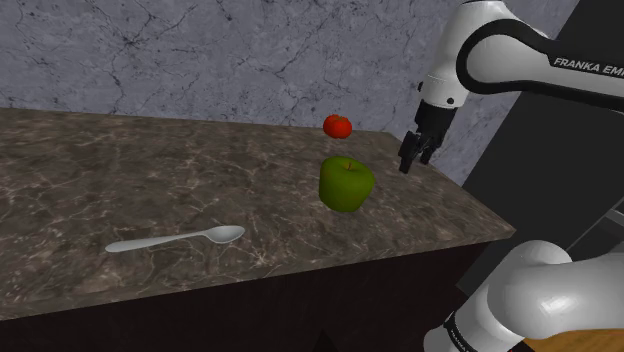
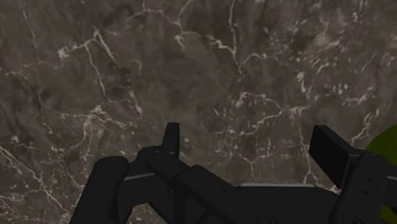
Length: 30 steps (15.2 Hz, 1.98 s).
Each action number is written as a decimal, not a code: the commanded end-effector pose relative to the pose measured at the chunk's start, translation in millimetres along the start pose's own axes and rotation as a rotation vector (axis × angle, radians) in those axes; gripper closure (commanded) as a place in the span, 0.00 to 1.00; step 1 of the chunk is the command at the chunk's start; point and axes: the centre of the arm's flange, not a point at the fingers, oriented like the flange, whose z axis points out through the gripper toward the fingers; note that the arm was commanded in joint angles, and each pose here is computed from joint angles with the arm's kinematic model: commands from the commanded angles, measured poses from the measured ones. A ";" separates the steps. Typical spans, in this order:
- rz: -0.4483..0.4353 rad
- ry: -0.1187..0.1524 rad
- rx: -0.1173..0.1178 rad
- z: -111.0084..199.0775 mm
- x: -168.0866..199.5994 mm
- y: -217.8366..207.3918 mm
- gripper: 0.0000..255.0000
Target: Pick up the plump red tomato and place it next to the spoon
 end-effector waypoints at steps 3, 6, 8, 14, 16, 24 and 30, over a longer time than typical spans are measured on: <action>0.027 0.032 0.065 2.4 20.0 17.8 0.00; 0.067 0.080 0.162 7.0 49.4 45.1 0.00; 0.094 0.112 0.227 10.8 68.4 63.7 0.00; 0.175 0.208 0.421 25.8 123.5 120.7 0.00; 0.202 0.240 0.486 32.2 141.2 139.9 0.00; 0.309 0.368 0.745 64.5 209.1 216.8 0.00; 0.378 0.451 0.912 91.4 251.0 265.2 0.00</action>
